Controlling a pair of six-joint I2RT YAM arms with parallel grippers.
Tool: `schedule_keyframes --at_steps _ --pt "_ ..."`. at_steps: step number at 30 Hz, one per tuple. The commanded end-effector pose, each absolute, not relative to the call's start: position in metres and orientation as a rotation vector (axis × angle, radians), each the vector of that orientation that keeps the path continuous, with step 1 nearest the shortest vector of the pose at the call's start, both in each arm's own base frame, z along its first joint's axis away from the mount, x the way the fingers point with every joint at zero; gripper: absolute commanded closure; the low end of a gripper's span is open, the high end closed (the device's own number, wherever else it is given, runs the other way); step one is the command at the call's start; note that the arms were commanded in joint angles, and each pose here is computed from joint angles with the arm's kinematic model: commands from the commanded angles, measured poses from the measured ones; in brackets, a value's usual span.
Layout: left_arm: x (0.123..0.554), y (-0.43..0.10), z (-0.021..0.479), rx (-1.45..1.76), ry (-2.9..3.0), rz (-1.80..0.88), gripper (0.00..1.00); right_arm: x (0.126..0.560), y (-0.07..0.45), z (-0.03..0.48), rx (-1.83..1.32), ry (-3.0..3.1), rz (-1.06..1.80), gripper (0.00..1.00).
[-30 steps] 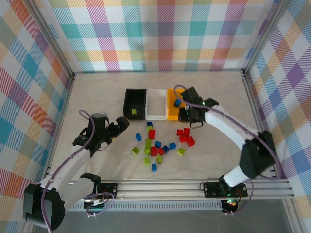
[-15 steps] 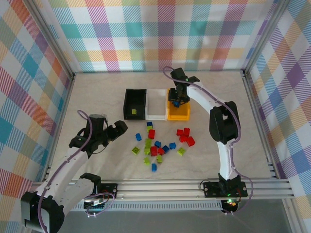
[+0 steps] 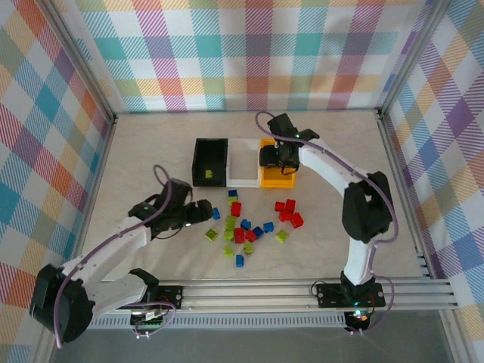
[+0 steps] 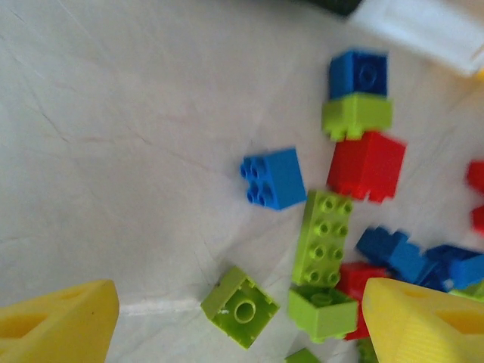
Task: Sort the legos into containers by color
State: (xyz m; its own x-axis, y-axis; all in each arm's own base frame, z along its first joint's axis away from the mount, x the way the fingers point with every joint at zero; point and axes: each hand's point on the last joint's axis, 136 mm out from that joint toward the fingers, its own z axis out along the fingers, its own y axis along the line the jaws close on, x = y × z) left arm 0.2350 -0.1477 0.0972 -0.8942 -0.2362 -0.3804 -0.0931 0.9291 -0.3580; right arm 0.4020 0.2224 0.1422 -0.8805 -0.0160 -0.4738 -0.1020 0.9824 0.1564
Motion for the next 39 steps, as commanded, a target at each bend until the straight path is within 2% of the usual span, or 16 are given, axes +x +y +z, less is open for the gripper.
schedule_keyframes --at_steps 1,9,20,34,39 --pt "0.233 -0.151 0.085 -0.153 2.7 -0.302 0.16 0.381 0.226 0.154 -0.088 2.585 0.309 0.21" --pt "0.226 -0.16 0.051 0.03 2.8 -0.121 0.21 0.337 0.21 0.154 -0.05 2.561 0.383 0.19" --pt "0.214 -0.173 0.033 0.156 2.861 -0.062 0.25 0.327 0.198 0.155 -0.028 2.534 0.366 0.19" --pt "0.213 -0.172 0.026 0.141 2.867 -0.045 0.53 0.324 0.19 0.158 -0.01 2.52 0.337 0.18" --pt "0.219 -0.17 0.044 0.114 2.827 -0.051 0.56 0.322 0.189 0.158 0.002 2.52 0.345 0.18"
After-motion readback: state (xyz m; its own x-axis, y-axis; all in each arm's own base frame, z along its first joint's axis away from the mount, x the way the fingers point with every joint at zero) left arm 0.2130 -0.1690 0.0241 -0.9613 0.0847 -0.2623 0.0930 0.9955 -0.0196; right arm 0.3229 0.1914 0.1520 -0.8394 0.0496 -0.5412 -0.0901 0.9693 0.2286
